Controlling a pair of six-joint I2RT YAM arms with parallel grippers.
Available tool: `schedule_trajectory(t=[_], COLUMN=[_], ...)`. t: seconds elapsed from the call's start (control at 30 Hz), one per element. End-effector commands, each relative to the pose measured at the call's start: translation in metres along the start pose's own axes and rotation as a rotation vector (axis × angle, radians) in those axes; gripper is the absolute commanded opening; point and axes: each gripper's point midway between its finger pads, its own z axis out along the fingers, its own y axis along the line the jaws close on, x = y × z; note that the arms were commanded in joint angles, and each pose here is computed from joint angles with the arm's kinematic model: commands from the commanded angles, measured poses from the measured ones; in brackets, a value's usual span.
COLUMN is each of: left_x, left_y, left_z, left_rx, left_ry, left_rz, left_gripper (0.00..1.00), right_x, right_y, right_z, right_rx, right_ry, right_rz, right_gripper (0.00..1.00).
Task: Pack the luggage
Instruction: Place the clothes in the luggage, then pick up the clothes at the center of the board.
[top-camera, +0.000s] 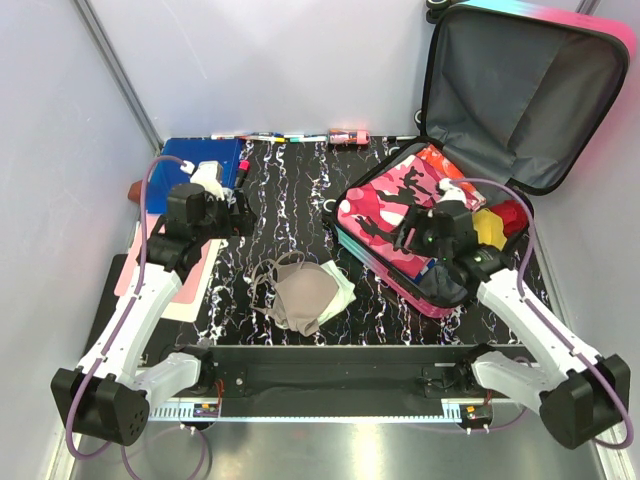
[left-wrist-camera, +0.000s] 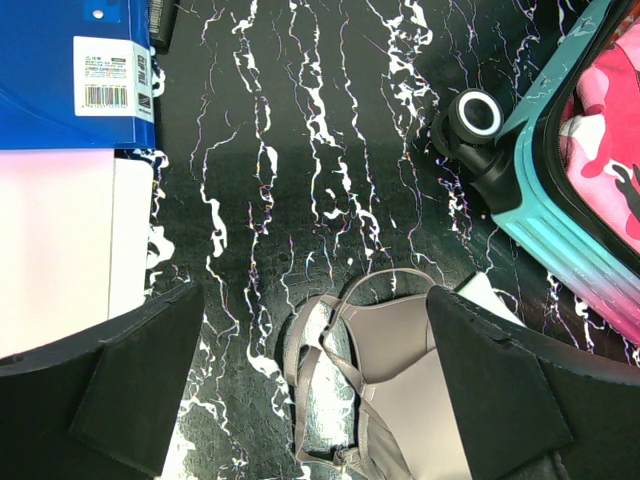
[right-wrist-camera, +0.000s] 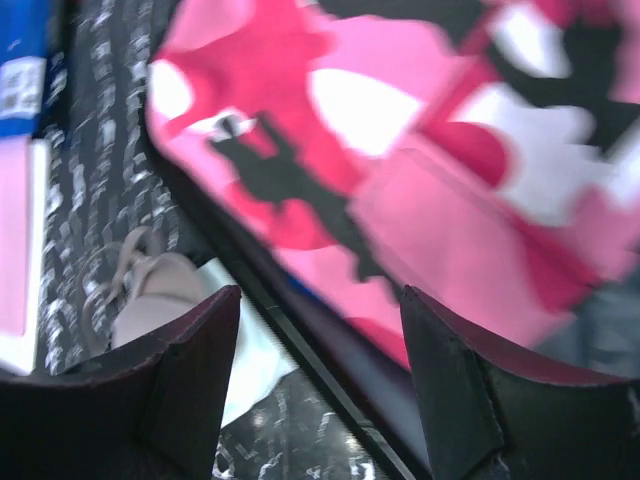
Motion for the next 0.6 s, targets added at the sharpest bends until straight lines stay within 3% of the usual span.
schedule_trajectory(t=[0.0, 0.13, 0.37, 0.57], left_x=[-0.014, -0.014, -0.012, -0.013], left_y=[-0.003, -0.004, -0.005, -0.005], left_z=[-0.003, -0.002, -0.001, -0.002], left_rx=[0.01, 0.012, 0.018, 0.016], left_ry=[-0.054, -0.052, -0.046, -0.048], left_rz=[0.006, 0.006, 0.005, 0.005], left_gripper=[0.99, 0.99, 0.99, 0.99], right_x=[-0.025, 0.01, 0.088, 0.109], right_y=[0.066, 0.108, 0.135, 0.153], right_z=[-0.008, -0.007, 0.017, 0.037], right_rx=[-0.206, -0.334, -0.408, -0.452], right_ry=[-0.078, 0.004, 0.207, 0.257], right_rz=[-0.026, 0.016, 0.066, 0.057], right_gripper=[0.71, 0.69, 0.7, 0.7])
